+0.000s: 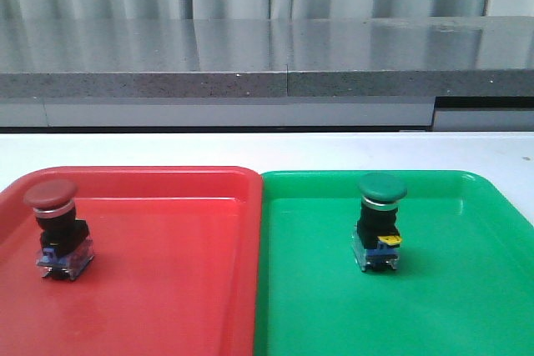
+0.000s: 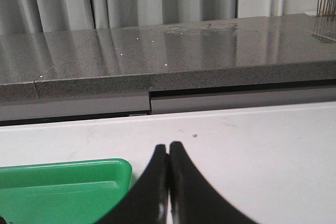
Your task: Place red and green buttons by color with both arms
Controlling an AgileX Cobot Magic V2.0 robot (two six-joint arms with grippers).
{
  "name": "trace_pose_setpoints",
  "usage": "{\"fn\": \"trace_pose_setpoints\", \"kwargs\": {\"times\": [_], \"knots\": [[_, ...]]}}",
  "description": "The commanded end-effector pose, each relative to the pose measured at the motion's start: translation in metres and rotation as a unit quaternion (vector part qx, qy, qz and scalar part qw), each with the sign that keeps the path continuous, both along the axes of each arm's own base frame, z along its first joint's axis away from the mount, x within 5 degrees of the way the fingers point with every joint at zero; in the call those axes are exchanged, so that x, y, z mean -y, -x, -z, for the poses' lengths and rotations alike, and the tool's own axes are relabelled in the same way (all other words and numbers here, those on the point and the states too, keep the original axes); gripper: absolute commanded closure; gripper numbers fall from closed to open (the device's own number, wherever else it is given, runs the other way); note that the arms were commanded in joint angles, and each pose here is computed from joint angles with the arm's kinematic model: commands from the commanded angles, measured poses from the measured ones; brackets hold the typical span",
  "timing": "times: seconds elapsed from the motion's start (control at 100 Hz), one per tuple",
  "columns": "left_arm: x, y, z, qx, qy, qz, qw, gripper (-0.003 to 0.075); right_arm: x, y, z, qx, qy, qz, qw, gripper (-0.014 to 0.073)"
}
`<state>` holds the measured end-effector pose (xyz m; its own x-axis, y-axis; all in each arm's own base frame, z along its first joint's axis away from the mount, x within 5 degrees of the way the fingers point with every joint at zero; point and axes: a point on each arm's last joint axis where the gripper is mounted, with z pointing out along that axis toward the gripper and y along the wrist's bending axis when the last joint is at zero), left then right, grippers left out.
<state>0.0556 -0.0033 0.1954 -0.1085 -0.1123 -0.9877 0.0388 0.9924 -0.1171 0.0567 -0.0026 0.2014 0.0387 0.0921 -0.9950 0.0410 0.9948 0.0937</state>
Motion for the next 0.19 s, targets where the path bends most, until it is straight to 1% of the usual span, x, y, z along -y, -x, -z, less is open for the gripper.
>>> {"fn": "trace_pose_setpoints", "kwargs": {"times": [0.0,0.18], "knots": [[-0.0005,0.0015,-0.0043,0.048,0.007,-0.003,0.999,0.0741,-0.0004,0.0034,-0.0132,0.054,0.008,0.0,0.999,0.0652],[-0.0005,0.0015,-0.0043,0.048,0.007,-0.003,0.999,0.0741,-0.0004,0.0034,-0.0132,0.054,0.008,0.0,0.999,0.0652]]}}
